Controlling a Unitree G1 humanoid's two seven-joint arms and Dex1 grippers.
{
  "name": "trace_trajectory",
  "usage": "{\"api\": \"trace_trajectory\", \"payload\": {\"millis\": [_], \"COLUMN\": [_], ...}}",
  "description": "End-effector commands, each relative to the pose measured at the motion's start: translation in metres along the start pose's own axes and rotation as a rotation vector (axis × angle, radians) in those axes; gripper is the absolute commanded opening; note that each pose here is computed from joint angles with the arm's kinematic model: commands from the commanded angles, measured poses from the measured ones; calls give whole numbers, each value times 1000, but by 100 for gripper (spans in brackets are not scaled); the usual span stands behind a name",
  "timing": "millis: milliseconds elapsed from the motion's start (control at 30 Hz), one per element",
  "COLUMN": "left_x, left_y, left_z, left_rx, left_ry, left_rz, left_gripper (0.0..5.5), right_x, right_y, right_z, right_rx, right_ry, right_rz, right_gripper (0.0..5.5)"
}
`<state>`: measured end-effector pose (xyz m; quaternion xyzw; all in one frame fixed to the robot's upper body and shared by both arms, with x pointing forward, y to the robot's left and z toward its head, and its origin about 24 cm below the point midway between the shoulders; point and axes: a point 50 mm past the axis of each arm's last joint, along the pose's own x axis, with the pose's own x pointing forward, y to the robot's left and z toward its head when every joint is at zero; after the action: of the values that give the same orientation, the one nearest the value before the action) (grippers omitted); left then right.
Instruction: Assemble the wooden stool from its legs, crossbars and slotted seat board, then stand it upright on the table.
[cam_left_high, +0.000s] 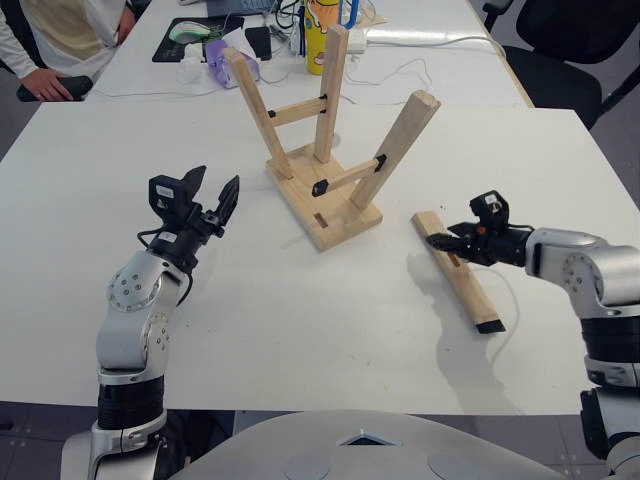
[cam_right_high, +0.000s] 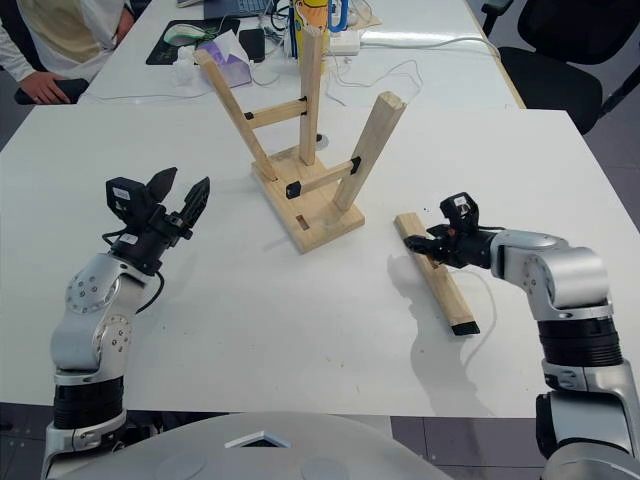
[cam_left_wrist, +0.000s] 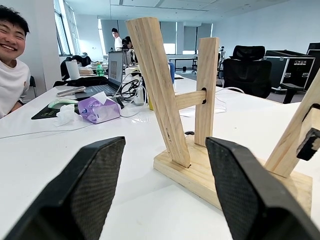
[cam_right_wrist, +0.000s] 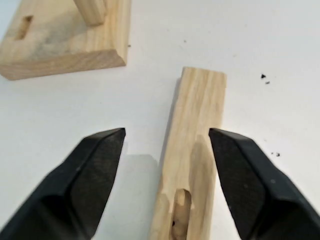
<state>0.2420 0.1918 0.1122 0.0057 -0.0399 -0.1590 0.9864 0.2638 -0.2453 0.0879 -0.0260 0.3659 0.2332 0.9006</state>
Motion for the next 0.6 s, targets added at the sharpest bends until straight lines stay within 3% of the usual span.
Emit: {"api": "trace_trajectory", "payload": {"millis": [33, 167, 300, 600], "left_x": [-2, -1, 0, 0], "left_y": [-3, -4, -4, -4], "left_z": [-1, -1, -1, -1], "left_rx": [0, -5, -6, -8], "left_ry": [0, -3, -4, -8], "left_rz": [7, 7, 6, 6], "left_gripper": [298, 298, 298, 298], "right_x": [4, 8, 13, 23], "right_y": [-1, -1, 0, -3], "right_z": [-4, -11, -19, -19], "right_rx": [-20, -37, -28, -35], "right_ry": [25, 51, 73, 57], "right_rz": [-53, -61, -69, -137], "right_gripper": [383, 441, 441, 297]}}
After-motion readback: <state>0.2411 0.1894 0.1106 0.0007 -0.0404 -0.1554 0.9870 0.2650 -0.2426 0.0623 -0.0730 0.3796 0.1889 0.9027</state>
